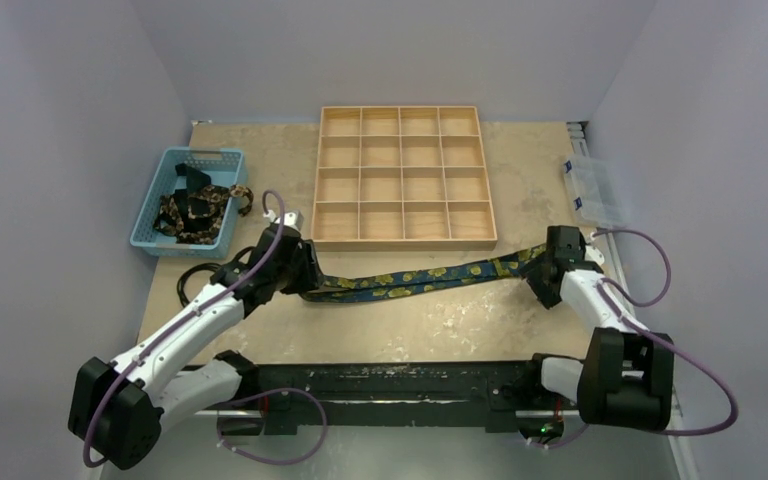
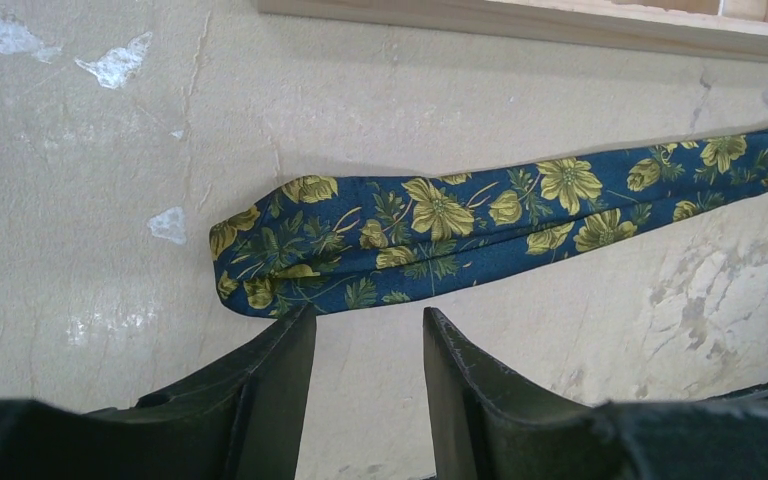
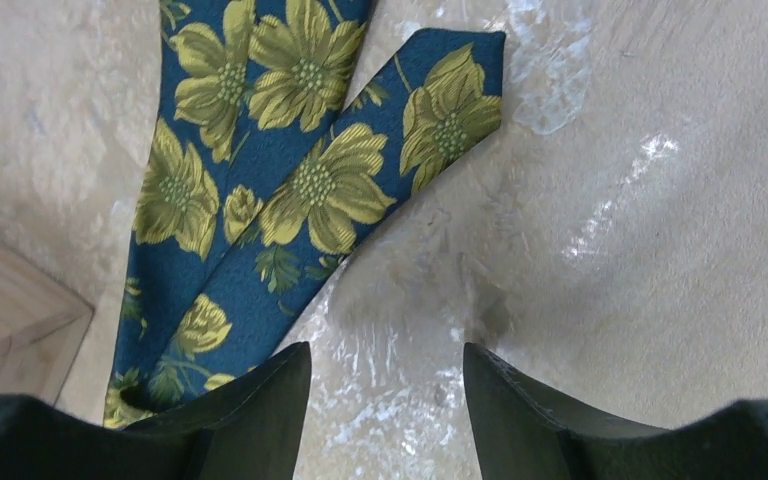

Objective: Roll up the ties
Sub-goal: Flatten out the tie at the center of the board.

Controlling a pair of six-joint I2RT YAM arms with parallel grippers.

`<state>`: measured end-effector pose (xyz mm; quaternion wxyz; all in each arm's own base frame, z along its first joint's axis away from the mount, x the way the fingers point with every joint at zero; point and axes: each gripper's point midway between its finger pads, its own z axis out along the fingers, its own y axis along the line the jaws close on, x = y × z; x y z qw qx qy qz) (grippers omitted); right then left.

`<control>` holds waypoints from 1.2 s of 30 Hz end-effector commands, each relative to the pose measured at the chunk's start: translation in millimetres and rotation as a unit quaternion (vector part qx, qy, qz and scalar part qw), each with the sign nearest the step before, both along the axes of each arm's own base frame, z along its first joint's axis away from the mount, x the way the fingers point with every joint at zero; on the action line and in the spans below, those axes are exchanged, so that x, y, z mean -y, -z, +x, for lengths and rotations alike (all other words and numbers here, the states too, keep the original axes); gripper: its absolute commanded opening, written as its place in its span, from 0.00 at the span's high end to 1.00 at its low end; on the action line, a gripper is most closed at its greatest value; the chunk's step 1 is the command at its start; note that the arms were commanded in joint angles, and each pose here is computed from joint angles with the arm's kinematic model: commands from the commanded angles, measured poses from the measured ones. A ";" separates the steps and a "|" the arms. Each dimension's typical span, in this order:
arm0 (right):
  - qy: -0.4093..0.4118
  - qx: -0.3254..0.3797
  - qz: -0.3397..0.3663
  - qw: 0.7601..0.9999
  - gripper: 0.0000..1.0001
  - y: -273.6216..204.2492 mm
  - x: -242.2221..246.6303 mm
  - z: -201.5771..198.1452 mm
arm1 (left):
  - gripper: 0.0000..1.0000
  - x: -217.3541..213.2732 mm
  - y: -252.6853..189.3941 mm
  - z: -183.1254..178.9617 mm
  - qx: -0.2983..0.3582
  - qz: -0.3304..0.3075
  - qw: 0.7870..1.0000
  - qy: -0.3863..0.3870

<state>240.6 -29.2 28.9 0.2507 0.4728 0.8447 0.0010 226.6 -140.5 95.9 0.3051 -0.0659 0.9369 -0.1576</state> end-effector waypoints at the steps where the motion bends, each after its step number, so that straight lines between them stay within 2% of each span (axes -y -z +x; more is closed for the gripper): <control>1: 0.049 0.035 -0.034 0.998 0.42 -5.8 20.1 20.5 | 0.57 1.9 -22.2 8.1 0.035 -0.008 0.999 0.002; 4: 0.059 0.035 -0.044 0.997 0.43 -5.7 25.5 25.2 | 0.56 0.0 -22.1 7.7 0.037 -0.004 0.999 0.001; 7: 0.065 0.044 -0.065 0.995 0.49 -8.9 34.1 34.3 | 0.56 -1.7 -18.6 6.9 0.034 0.001 0.999 0.000; 14: 0.039 0.100 -0.089 0.990 0.73 -34.0 41.0 69.0 | 0.56 -3.3 -16.3 7.1 0.033 0.005 0.999 -0.001; 19: 0.016 0.111 -0.097 0.989 0.97 -43.9 42.3 91.3 | 0.56 -3.2 -14.4 7.1 0.029 0.008 1.000 0.000; 21: 0.010 0.114 -0.093 0.989 1.00 -44.9 40.7 97.2 | 0.56 -2.9 -13.9 6.7 0.028 0.008 1.000 0.001; 22: 0.009 0.110 -0.091 0.990 0.99 -43.3 39.8 97.6 | 0.56 -3.3 -13.6 6.6 0.027 0.008 1.000 0.000; 24: 0.008 0.100 -0.085 0.991 0.85 -40.8 37.7 93.9 | 0.54 -3.0 -13.8 6.6 0.026 0.007 1.000 -0.001; 25: 0.010 0.092 -0.082 0.992 0.72 -39.2 36.6 88.6 | 0.53 -2.7 -14.0 6.5 0.026 0.006 1.000 0.000; 28: 0.028 0.083 -0.087 0.992 0.58 -43.4 38.8 67.8 | 0.52 -2.2 -15.0 7.2 0.026 0.005 1.000 -0.002; 31: 0.050 0.079 -0.108 0.990 0.53 -39.6 47.7 54.3 | 0.52 -0.4 -16.2 7.7 0.027 0.000 1.000 -0.001; 36: 0.052 0.033 -0.095 0.994 0.53 -12.0 45.6 55.4 | 0.51 0.1 -18.7 7.4 0.029 -0.002 1.000 0.000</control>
